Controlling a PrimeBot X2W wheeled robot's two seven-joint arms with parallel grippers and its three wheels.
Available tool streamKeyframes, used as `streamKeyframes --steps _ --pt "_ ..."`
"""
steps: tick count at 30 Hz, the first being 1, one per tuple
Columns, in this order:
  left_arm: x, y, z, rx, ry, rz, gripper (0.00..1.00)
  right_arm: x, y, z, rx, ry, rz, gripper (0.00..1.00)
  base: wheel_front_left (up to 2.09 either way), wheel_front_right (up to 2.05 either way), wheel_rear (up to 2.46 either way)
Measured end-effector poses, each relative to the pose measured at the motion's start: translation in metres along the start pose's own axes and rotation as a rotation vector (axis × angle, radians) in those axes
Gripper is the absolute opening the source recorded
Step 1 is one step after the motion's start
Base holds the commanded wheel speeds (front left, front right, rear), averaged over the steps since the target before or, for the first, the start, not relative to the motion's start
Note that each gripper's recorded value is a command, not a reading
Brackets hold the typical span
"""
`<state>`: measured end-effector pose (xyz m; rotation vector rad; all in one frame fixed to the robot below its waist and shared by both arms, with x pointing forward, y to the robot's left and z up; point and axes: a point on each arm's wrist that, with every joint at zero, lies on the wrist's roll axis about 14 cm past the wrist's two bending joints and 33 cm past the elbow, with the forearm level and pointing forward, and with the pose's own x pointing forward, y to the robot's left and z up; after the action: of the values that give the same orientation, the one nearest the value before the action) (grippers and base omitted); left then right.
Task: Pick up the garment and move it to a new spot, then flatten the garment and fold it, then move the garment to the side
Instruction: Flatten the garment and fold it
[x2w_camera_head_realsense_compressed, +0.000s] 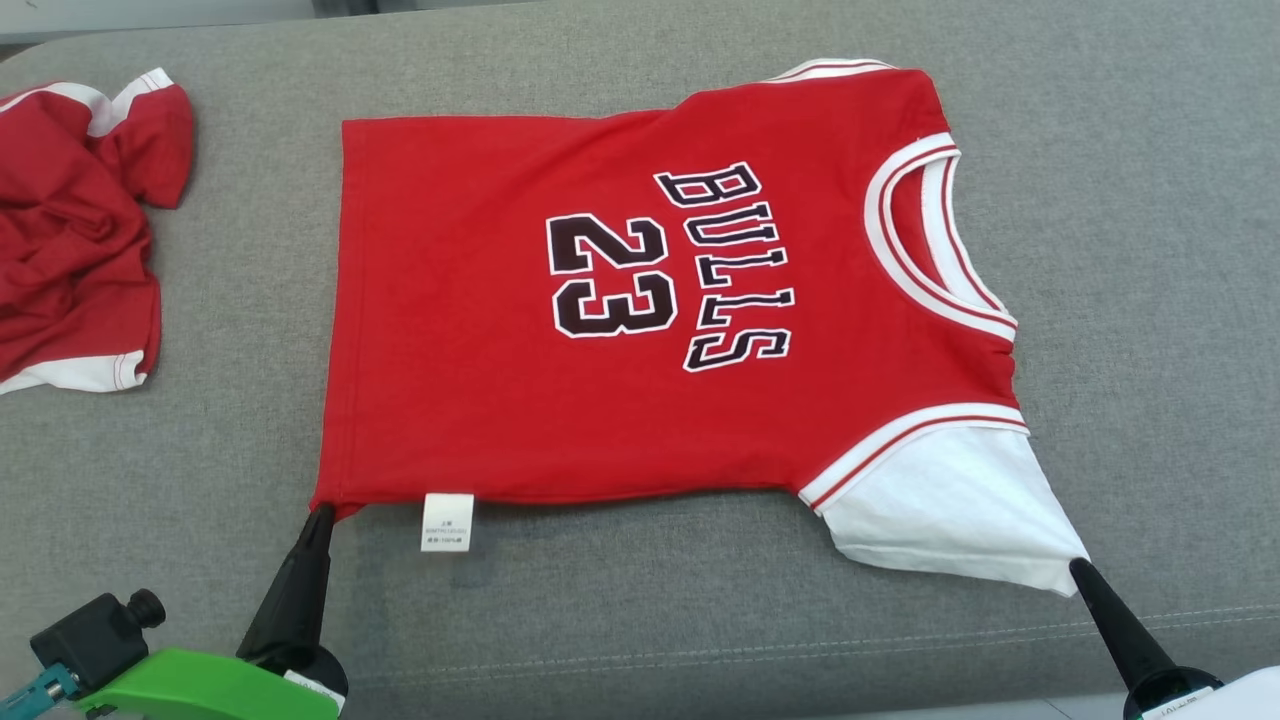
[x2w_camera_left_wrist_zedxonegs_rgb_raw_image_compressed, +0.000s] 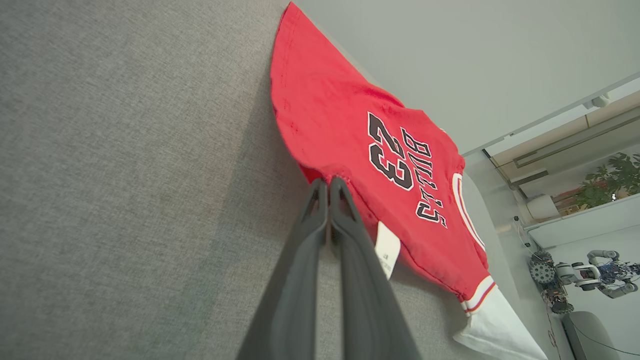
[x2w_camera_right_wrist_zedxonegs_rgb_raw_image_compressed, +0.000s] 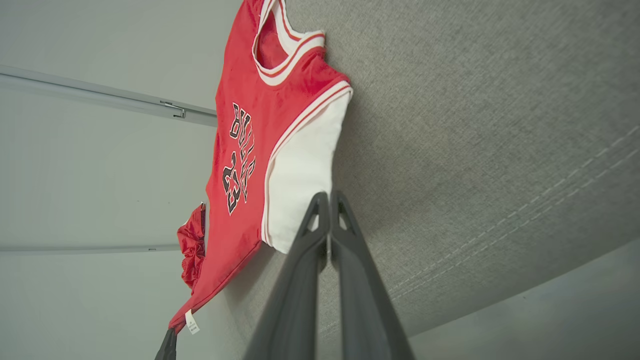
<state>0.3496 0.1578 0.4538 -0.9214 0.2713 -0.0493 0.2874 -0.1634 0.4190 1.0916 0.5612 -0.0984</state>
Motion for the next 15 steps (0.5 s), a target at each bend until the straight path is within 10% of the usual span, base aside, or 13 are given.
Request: streamKeyframes --steps 15 --pt "-0.016 0.024 -0.017 0.010 0.057 0.103 0.00 -0.005 -0.019 -0.011 -0.010 0.046 -0.059 0.00 0.00 0.00 0.00"
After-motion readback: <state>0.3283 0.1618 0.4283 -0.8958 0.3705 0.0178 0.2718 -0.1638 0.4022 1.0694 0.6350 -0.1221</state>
